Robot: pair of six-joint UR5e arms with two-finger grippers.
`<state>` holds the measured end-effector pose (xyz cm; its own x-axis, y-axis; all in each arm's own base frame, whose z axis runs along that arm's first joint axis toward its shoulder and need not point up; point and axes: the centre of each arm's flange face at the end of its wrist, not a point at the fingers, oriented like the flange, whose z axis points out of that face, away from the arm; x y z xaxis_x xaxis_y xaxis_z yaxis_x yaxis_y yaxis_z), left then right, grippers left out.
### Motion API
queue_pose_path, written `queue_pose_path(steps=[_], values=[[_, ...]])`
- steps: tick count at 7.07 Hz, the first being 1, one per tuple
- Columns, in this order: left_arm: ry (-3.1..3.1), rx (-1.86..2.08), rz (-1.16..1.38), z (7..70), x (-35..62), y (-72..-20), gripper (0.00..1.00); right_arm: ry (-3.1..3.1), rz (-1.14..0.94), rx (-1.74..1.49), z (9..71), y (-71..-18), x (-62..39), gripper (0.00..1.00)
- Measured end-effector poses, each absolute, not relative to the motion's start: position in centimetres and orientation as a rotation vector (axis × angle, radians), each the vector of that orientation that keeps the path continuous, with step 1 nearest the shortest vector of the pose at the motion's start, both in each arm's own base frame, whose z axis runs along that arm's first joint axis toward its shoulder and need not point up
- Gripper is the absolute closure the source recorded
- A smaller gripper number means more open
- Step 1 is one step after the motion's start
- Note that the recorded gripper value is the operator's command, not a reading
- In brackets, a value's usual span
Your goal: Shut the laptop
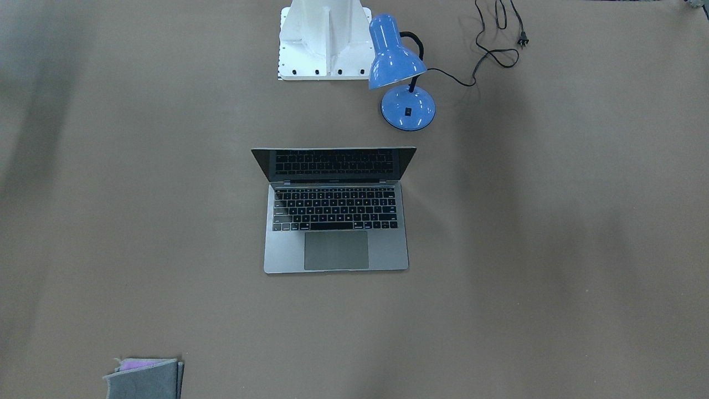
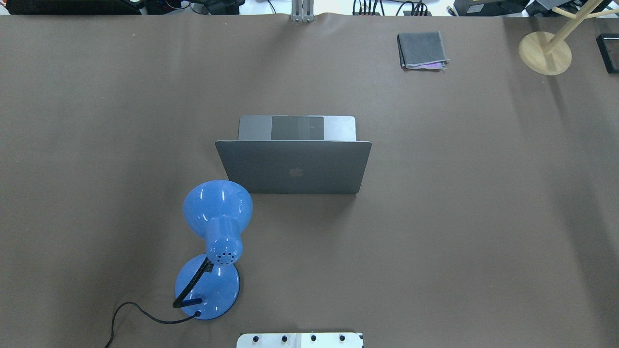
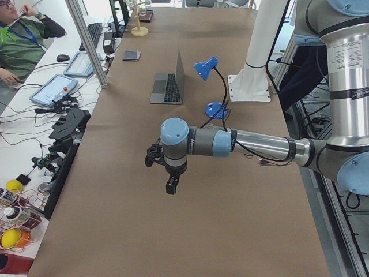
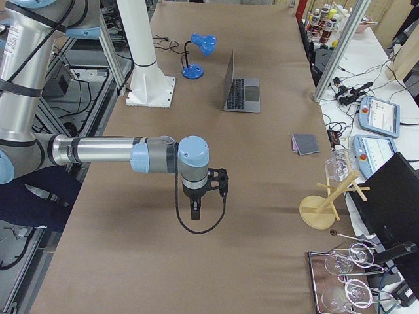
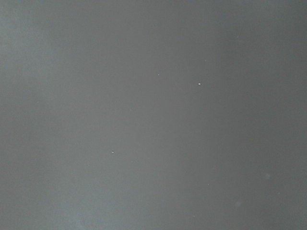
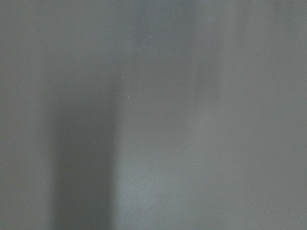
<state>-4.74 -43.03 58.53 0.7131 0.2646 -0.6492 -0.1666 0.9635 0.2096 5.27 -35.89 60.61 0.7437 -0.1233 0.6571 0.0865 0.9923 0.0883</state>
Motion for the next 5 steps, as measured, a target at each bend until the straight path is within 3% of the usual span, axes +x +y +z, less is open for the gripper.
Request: queue_pose_path(steps=[5], values=[[0.717, 0.422, 0.331, 52.6, -4.6, -50.0, 0.02, -0.778, -0.143, 0.157, 56.0, -38.3, 5.0, 0.0]])
